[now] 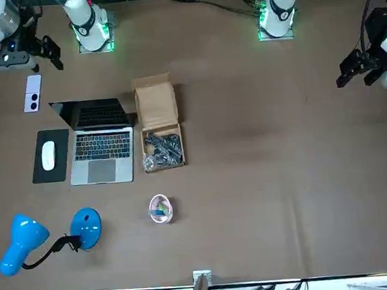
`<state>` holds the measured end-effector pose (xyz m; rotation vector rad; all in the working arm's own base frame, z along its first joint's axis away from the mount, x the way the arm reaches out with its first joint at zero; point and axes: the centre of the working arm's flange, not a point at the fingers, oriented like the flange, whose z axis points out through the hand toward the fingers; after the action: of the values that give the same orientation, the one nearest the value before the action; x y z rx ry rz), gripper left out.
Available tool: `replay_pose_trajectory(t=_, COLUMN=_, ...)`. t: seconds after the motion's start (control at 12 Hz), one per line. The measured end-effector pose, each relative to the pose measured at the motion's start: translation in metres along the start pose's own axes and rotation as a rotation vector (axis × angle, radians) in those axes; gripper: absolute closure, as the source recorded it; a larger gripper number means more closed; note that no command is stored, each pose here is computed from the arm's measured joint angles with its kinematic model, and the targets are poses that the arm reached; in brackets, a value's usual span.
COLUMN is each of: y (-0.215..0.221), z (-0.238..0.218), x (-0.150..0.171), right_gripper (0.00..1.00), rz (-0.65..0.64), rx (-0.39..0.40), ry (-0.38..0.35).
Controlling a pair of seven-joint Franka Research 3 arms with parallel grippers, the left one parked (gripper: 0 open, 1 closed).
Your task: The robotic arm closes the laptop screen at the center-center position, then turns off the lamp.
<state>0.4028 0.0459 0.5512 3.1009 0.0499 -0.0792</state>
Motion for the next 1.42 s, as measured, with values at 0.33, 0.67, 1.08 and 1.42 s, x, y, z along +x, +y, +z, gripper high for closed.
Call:
replay_pose_trajectory(t=0.33, y=-0.003, z=0.018, x=-0.02, right_gripper=0.13, rz=-0.005, rx=0.0, ry=-0.018)
replay_pose_trajectory(t=0.67, y=-0.006, z=0.031, x=-0.02, right_gripper=0.67, rz=-0.005, rx=0.016, ry=-0.042)
replay_pose_trajectory(t=1.08, y=-0.014, z=0.071, x=-0.018, right_gripper=0.96, rz=-0.015, rx=0.026, ry=-0.04)
replay_pose_trajectory(t=1.42, y=-0.015, z=0.117, x=-0.008, right_gripper=0.98, rz=-0.009, rx=0.026, ry=-0.058)
